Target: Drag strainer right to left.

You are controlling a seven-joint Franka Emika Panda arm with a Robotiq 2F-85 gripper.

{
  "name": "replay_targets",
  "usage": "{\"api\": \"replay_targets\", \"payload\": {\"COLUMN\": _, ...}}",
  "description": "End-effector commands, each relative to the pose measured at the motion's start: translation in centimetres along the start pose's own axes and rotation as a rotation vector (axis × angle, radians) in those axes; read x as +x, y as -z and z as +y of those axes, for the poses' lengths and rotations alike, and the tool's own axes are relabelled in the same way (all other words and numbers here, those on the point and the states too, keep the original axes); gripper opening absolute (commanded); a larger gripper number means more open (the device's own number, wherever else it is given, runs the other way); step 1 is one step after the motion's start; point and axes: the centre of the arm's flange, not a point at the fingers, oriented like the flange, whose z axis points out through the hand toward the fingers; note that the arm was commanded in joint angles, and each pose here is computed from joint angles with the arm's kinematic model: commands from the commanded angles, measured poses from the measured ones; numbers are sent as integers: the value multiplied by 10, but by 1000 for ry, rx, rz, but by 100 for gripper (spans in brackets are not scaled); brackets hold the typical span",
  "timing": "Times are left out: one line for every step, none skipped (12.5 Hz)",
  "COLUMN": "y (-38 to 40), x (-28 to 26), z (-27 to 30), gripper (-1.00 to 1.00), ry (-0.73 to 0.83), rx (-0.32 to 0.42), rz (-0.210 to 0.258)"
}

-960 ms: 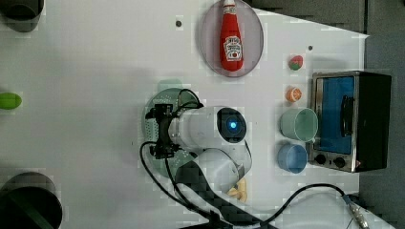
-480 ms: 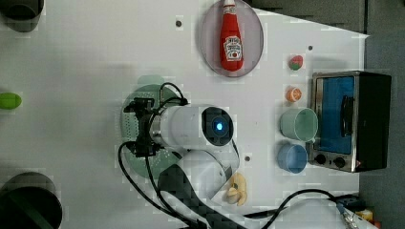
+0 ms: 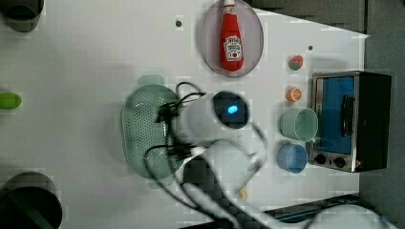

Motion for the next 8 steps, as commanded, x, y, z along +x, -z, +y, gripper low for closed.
{"api": "replay_targets", "payload": {"y": 165, "x": 108, "z": -1, "gripper": 100, "ry": 153, "rx": 176, "rz": -47}}
{"api": "replay_targets", "payload": {"y": 199, "x": 147, "z": 10, "gripper": 100, "ry": 179, "rx": 184, "rz": -32}}
{"api": "replay_targets", "payload": {"y": 228, "x": 186, "z": 26, "gripper": 100, "ry": 215, "rx": 178, "rz": -6}}
{"api": "replay_targets", "payload": {"y": 252, "x": 226, "z": 45, "gripper": 100, "ry": 253, "rx": 159, "rz": 28}}
{"api": "replay_targets", "payload": {"y": 274, "x": 263, "z": 65, "gripper": 100, "ry": 302, "rx": 144, "rz": 61}}
{"api": "replay_targets", "payload": {"y": 292, "x": 299, "z": 87, "gripper": 100, "ry": 355, "rx": 132, "rz": 92}}
{"api": "replay_targets", "payload": {"y": 306, "x": 333, "z": 106, "gripper": 100, "ry": 408, "rx": 129, "rz": 110}}
{"api": "replay_targets", "payload": {"y": 315, "x": 361, "z": 124, "gripper": 100, "ry": 449, "rx": 134, "rz": 98}}
